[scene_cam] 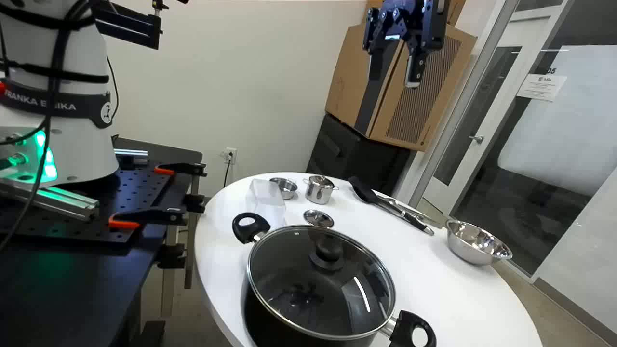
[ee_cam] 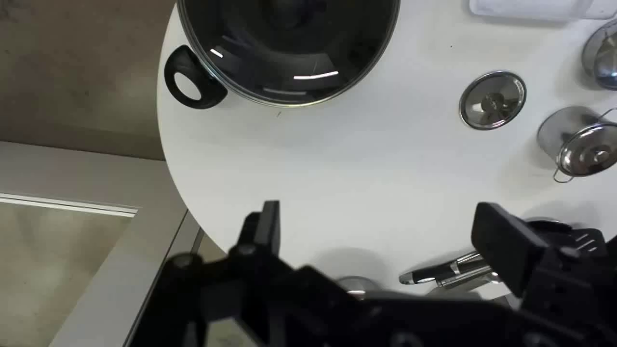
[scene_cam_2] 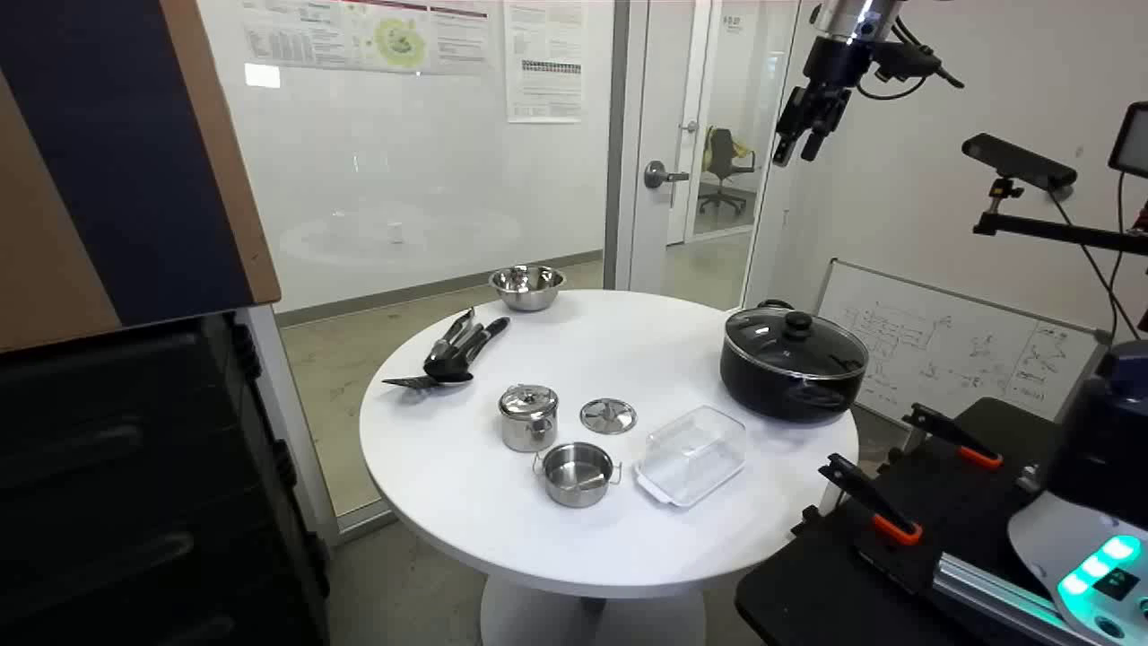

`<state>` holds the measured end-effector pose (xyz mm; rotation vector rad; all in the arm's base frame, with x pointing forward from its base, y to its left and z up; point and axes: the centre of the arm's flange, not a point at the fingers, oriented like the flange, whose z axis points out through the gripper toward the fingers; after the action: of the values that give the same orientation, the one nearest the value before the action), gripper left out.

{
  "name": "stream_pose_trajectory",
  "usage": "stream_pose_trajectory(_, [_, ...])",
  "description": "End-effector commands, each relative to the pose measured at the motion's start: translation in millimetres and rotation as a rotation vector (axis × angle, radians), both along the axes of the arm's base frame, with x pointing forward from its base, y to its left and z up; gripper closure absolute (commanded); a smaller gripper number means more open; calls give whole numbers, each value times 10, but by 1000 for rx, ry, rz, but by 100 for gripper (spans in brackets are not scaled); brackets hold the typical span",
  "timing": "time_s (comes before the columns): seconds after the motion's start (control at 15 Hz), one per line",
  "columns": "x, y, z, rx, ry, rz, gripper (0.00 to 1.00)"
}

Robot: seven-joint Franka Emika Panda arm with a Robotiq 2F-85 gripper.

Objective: Take the silver lid off the taller silver pot and put it on the table

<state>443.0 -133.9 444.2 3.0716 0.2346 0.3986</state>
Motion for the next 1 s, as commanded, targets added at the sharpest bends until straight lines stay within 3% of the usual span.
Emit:
stream_pose_trajectory(0.0, [0,0,0,0,0,0,0])
stream_pose_trajectory(0.27, [-114,342,-193,-18,66,112,0])
stream_pose_trajectory(0.33, [-162,421,-213,-40,44,95,0])
stream_pose_trajectory(0.47, [-47,350,-218,-20,57,90,0])
stream_pose_trajectory(0.93, [-97,415,-194,-27,51,104,0])
